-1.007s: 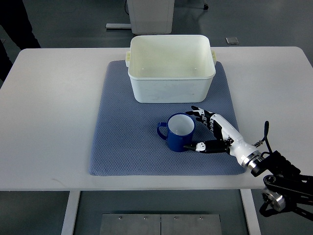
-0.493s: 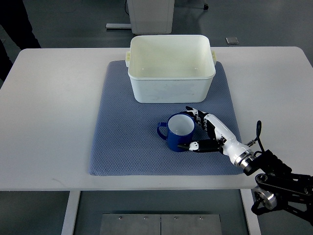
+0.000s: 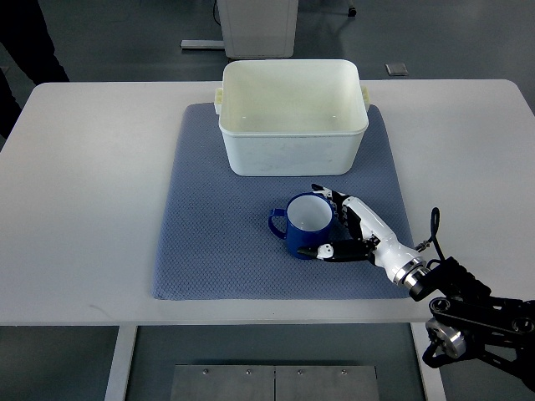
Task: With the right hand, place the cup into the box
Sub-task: 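Wrap the right hand fingers around the mug body, then close the right hand firmly on the mug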
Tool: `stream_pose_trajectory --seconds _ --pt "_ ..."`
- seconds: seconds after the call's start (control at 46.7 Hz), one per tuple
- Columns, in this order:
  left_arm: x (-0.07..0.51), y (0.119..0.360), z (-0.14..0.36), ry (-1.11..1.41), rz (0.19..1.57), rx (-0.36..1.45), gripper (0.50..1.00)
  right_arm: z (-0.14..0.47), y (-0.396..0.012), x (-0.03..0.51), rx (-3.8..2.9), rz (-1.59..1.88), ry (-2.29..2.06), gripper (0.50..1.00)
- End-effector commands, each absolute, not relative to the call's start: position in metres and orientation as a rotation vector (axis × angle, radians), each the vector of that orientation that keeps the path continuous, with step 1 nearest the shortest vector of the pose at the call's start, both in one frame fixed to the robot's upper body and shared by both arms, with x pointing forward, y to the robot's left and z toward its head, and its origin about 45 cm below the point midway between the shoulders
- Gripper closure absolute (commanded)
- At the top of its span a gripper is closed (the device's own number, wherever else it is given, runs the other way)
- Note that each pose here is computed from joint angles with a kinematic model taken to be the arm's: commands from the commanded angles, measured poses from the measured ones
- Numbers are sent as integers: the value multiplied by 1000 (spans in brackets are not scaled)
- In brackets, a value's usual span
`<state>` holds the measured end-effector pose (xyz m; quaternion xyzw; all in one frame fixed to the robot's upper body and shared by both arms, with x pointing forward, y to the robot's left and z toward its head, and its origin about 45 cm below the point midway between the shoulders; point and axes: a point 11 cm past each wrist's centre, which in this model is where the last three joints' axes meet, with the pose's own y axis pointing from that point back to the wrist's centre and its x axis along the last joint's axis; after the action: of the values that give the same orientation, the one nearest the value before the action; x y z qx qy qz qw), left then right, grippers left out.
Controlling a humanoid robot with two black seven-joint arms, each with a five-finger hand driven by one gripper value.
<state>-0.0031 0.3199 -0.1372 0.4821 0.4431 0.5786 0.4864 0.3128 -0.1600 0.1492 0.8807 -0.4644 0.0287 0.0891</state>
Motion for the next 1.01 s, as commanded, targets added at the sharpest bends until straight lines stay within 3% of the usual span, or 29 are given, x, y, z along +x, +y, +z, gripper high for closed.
stream_pose_trajectory --seconds 0.0,0.986 --pt "-3 320 -137 1078 1408 1173 500 150 -160 313 2621 85 -1382 500" --pt "-3 320 -137 1078 1408 1173 500 154 -151 314 2633 108 -1399 567"
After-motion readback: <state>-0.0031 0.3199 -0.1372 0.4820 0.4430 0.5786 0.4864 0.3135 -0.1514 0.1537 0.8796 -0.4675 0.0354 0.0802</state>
